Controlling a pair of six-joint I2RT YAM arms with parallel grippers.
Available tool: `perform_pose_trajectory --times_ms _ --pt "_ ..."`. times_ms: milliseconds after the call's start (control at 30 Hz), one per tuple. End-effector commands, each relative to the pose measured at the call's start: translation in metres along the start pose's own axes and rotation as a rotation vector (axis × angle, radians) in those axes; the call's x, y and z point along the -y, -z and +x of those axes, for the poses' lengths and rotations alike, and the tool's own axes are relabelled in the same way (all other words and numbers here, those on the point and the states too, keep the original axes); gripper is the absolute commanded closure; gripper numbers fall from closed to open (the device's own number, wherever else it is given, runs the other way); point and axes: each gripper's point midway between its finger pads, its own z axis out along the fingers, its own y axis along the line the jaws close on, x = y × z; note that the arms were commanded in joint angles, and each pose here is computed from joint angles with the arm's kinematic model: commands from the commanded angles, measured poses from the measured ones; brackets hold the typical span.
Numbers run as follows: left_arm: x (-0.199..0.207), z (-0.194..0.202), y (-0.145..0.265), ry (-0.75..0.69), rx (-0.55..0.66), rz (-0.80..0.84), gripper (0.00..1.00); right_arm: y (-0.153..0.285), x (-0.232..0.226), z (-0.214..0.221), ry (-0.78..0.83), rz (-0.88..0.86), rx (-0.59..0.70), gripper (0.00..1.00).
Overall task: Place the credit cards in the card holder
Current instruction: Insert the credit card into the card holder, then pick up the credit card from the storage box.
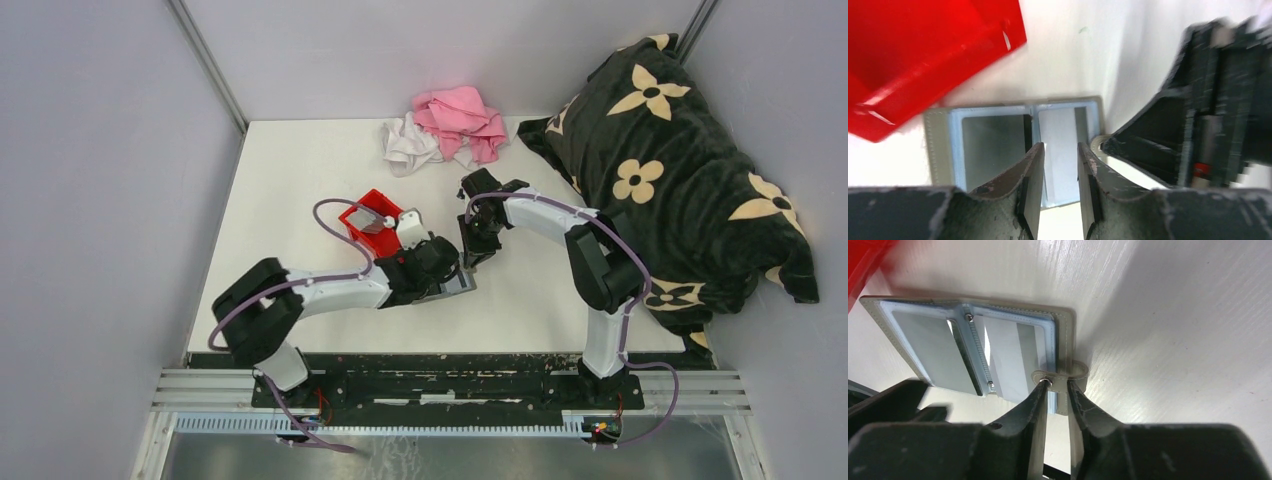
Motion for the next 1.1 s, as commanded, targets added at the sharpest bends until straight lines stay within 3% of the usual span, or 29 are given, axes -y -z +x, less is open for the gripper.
perform_pose_trajectory --times_ms 0,167,300,433,767,1067 --pt "-0.003 -0.069 0.041 0.05 0.197 0.005 0.6 0.039 -0.021 -0.031 0.039 -0.033 0.141 0.7" --pt "-0.04 -0.1 0.073 0.152 0.296 -0.034 0.48 0.078 -0.055 -0.062 0.112 -0.115 0.29 0.6" --pt "-0.073 -0.115 0.087 0.238 0.346 -0.078 0.44 0.102 -0.091 -0.086 0.208 -0.18 0.395 0.54" --pt "-0.103 -0.12 0.09 0.326 0.363 -0.131 0.42 0.107 -0.125 -0.103 0.349 -0.188 0.422 0.53" --pt "-0.15 -0.133 0.075 0.482 0.356 -0.193 0.39 0.076 -0.194 -0.142 0.464 -0.32 0.409 0.51" --pt "-0.175 -0.145 0.053 0.528 0.343 -0.244 0.37 0.052 -0.217 -0.171 0.484 -0.376 0.461 0.47"
